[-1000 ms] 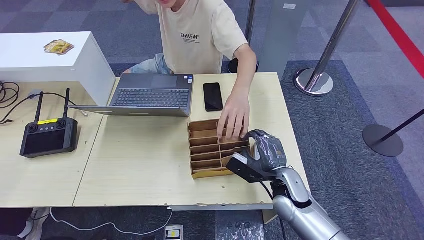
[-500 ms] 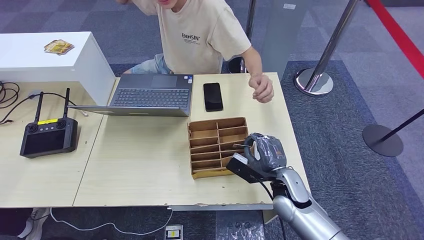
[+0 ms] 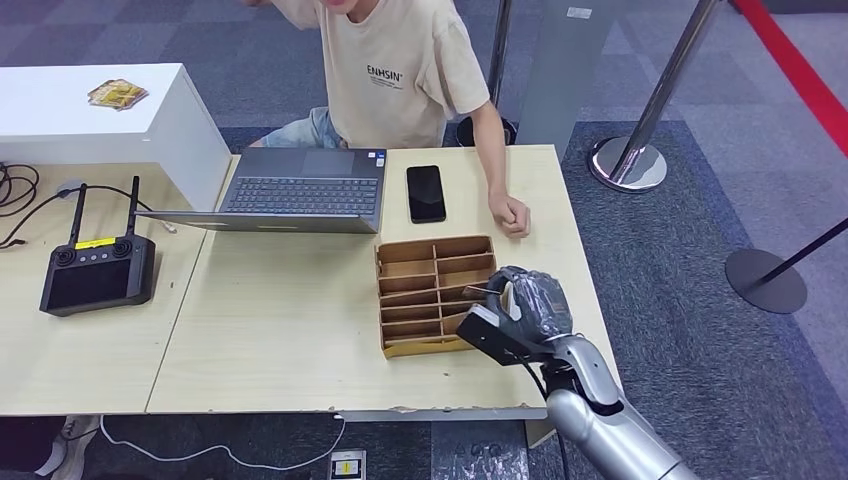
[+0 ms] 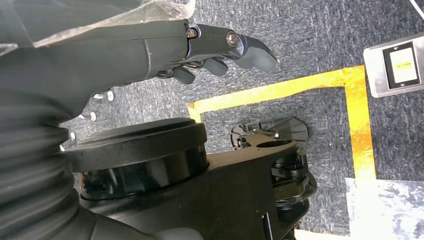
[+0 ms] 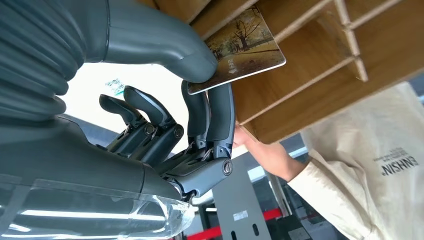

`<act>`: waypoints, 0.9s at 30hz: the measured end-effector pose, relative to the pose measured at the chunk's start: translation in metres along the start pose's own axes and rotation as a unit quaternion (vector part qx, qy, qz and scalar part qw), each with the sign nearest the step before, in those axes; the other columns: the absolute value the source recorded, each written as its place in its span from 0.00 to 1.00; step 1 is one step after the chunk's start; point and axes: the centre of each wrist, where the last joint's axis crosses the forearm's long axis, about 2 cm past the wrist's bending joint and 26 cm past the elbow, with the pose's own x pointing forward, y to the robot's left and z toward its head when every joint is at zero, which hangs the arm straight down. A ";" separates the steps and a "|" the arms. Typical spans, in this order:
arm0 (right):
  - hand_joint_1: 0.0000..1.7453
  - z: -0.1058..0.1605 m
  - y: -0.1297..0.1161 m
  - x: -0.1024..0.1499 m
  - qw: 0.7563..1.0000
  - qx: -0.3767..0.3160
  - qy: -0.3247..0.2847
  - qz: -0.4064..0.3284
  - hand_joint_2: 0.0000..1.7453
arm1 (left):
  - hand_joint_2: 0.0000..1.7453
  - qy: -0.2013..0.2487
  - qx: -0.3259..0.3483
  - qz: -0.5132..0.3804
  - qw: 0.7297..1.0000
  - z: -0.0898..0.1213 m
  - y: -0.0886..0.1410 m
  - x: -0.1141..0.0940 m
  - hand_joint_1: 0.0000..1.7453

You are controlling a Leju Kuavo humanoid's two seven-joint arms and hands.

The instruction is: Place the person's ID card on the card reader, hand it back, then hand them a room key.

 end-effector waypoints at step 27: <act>1.00 -0.065 -0.129 0.067 0.898 -0.069 -0.175 -0.397 1.00 | 1.00 -0.048 -0.028 -0.036 0.998 0.000 -0.002 -0.001 0.00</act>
